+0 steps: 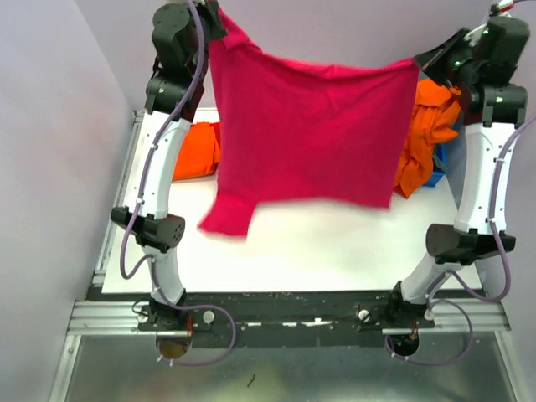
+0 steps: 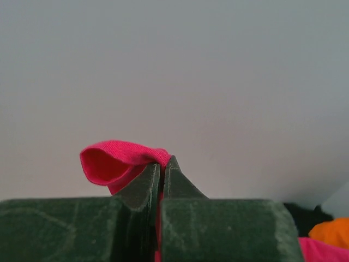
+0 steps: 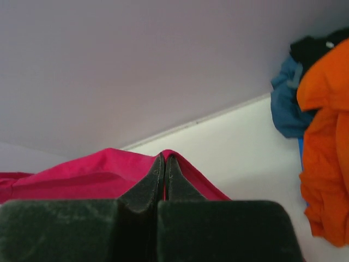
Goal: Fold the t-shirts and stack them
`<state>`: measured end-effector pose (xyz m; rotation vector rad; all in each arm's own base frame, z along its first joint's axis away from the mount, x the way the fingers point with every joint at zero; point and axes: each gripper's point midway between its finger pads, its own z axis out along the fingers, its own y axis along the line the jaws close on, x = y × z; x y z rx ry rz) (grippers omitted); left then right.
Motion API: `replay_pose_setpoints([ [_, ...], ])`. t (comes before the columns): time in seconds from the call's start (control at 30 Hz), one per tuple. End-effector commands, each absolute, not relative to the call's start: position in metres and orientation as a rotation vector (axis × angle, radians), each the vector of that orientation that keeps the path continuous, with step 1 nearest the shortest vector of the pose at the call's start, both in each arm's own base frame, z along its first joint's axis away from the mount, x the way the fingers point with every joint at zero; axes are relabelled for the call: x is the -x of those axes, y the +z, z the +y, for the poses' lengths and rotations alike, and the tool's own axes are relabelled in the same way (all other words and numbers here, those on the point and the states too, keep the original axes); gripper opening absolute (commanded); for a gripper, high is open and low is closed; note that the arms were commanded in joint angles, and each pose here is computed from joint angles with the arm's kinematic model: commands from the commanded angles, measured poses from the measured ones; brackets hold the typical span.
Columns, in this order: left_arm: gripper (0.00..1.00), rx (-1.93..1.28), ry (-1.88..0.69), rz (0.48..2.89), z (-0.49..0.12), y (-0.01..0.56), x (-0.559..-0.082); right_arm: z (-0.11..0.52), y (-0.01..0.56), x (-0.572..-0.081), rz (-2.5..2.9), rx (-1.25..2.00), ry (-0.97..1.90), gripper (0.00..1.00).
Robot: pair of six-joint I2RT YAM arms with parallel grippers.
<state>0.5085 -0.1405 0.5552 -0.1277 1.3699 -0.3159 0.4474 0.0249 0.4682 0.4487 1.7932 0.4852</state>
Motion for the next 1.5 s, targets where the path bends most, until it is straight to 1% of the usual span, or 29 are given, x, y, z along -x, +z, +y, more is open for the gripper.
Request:
replay_pose_setpoints([
  [0.0,0.0,0.121,-0.43,0.997,-0.127,0.683,-0.442,0.018,0.525,-0.446,1.669,-0.407,0.677,0.01],
  [0.07,0.0,0.115,-0.423,0.981,-0.128,0.675,-0.446,0.014,0.52,-0.455,1.661,-0.402,0.723,0.01],
  [0.23,0.0,0.084,-0.399,1.104,-0.137,0.626,-0.483,0.007,0.466,-0.481,1.758,-0.429,0.776,0.01],
  [0.37,0.0,0.113,-0.355,1.244,-0.137,0.565,-0.503,0.007,0.396,-0.491,1.894,-0.467,0.799,0.01],
  [0.47,0.0,0.165,-0.338,1.392,-0.131,0.501,-0.501,0.012,0.337,-0.479,1.983,-0.5,0.823,0.01],
  [0.53,0.0,0.203,-0.37,1.459,-0.131,0.455,-0.488,0.016,0.297,-0.464,2.032,-0.548,0.838,0.01],
  [0.57,0.0,0.228,-0.38,1.517,-0.131,0.414,-0.479,0.016,0.28,-0.456,2.05,-0.575,0.832,0.01],
  [0.6,0.0,0.248,-0.387,1.553,-0.129,0.385,-0.469,0.018,0.258,-0.446,2.082,-0.602,0.835,0.01],
  [0.7,0.0,0.288,-0.343,1.592,-0.118,0.342,-0.434,0.023,0.204,-0.415,2.153,-0.687,0.829,0.01],
  [0.77,0.0,0.305,-0.331,1.634,-0.113,0.316,-0.413,0.022,0.18,-0.392,2.186,-0.732,0.784,0.01],
  [0.9,0.0,0.374,-0.379,1.697,-0.114,0.279,-0.366,0.021,0.14,-0.348,2.237,-0.806,0.707,0.01],
  [1.1,0.0,0.404,-0.462,1.852,-0.119,0.212,-0.306,0.019,0.099,-0.285,2.319,-0.929,0.575,0.01],
  [1.17,0.0,0.426,-0.48,1.897,-0.12,0.198,-0.287,0.011,0.085,-0.262,2.37,-1.021,0.474,0.01],
  [1.33,0.0,0.49,-0.491,1.946,-0.111,0.181,-0.246,0.003,0.069,-0.219,2.436,-1.117,0.326,0.01],
  [1.47,0.0,0.544,-0.492,1.978,-0.103,0.175,-0.226,-0.008,0.075,-0.204,2.395,-1.124,0.228,0.01],
])
